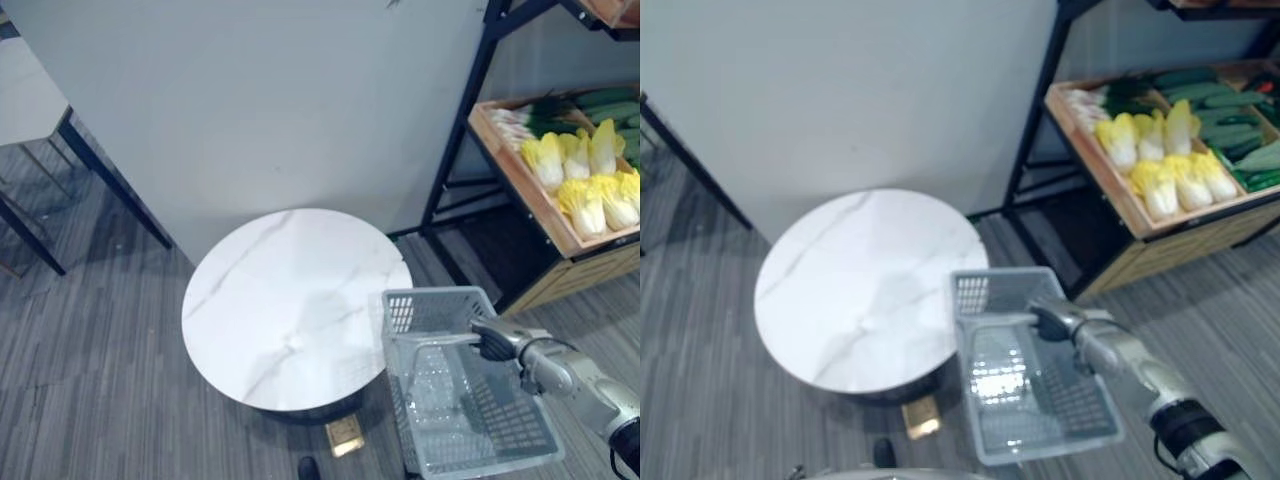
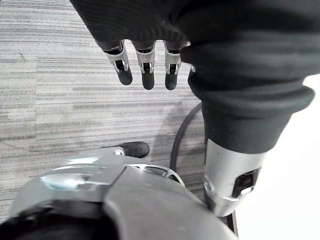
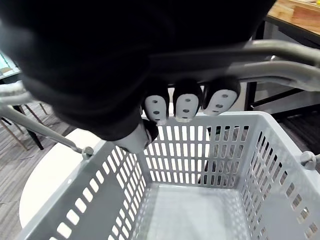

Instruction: Pick vegetable in the basket

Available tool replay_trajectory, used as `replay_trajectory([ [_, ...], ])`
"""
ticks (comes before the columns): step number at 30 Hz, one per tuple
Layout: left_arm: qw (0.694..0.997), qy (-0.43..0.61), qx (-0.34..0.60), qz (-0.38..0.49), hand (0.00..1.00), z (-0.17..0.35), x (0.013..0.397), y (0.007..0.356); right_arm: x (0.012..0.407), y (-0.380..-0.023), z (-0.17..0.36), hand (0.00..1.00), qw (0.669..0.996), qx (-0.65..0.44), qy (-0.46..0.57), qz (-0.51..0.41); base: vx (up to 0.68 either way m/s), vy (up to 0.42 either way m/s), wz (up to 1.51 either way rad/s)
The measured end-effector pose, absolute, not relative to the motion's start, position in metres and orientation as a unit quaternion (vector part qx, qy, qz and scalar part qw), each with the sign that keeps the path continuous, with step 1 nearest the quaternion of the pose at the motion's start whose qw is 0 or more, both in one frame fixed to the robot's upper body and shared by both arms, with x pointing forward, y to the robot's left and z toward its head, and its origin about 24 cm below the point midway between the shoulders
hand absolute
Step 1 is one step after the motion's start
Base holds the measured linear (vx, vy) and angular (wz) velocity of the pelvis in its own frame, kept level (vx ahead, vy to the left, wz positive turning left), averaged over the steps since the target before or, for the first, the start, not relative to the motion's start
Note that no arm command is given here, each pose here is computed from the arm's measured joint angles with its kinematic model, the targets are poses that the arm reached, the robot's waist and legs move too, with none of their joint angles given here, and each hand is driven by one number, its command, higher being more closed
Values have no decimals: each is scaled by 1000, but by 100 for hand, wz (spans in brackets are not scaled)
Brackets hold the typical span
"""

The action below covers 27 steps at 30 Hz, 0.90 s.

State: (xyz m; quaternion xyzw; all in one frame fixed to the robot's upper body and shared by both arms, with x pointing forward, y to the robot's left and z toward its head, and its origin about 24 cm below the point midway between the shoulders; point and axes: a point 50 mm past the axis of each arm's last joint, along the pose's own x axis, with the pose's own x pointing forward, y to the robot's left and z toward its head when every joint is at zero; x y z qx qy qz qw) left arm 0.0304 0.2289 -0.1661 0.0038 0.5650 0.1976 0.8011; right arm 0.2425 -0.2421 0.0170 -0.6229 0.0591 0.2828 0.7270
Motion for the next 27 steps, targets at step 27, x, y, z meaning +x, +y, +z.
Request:
replay_trajectory([
  [27, 821, 550, 92, 121, 0, -160, 59, 242, 256, -232, 51, 100, 745, -640, -28, 188, -93, 101, -79],
])
